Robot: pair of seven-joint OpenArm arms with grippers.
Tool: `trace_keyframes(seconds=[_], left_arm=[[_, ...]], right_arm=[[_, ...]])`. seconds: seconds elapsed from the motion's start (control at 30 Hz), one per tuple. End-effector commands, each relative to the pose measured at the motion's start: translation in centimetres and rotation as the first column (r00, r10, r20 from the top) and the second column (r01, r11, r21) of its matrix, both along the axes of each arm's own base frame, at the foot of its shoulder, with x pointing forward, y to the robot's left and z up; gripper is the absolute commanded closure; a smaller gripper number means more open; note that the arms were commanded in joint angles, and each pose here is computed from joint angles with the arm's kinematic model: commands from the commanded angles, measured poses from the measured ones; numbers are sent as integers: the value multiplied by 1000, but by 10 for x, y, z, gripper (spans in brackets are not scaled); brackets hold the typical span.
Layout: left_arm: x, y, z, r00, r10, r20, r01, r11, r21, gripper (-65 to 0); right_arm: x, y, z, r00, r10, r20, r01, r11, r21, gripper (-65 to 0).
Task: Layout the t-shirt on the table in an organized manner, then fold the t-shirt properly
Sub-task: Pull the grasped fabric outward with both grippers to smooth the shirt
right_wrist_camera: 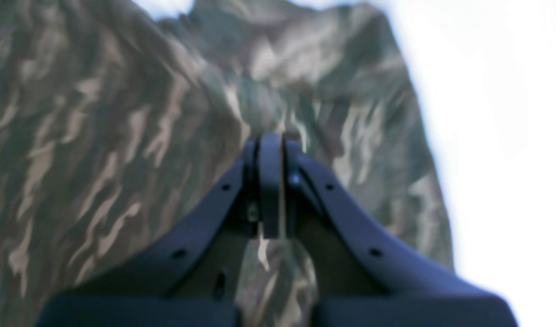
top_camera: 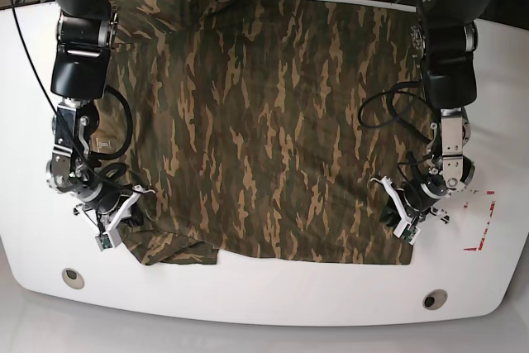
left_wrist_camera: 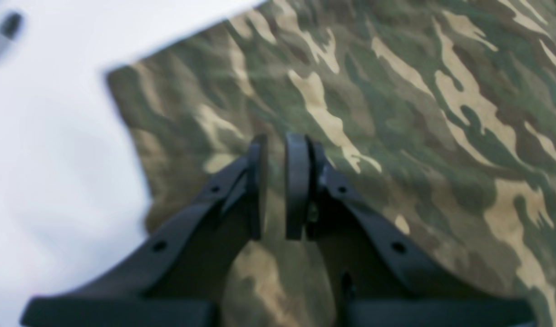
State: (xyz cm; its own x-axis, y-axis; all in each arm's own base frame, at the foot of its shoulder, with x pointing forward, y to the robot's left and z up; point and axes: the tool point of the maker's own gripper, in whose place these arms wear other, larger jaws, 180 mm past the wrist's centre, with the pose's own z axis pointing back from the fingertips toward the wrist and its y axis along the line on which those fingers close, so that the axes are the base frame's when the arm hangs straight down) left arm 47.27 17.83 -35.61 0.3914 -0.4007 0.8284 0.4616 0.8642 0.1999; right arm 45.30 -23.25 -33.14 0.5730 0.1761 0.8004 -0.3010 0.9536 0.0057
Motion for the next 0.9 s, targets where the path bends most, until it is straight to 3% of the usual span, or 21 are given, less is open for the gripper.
trace_keyframes(seconds=[0.0,0.33,0.57,0.87], left_arm=[[2,3,33,997,-5,79,1,999,53,-51],[-52,3,37,998,-17,67,3,979,201,-51],[-86,0,5,1000,-24,-6,25,979,204,-51],[-105,-4,-28,995,-18,-95,35,984,174,-51]], right_arm=[[-13,-2,17,999,25,30,-23,997,-67,-14],[-74,1,-6,1000,0,-17,-2,996,-86,-14],[-108,1,-40,994,-5,-107,-3,998,-70,-14],[-119,6,-68,984,-25,-178,20,999,-29,-14]])
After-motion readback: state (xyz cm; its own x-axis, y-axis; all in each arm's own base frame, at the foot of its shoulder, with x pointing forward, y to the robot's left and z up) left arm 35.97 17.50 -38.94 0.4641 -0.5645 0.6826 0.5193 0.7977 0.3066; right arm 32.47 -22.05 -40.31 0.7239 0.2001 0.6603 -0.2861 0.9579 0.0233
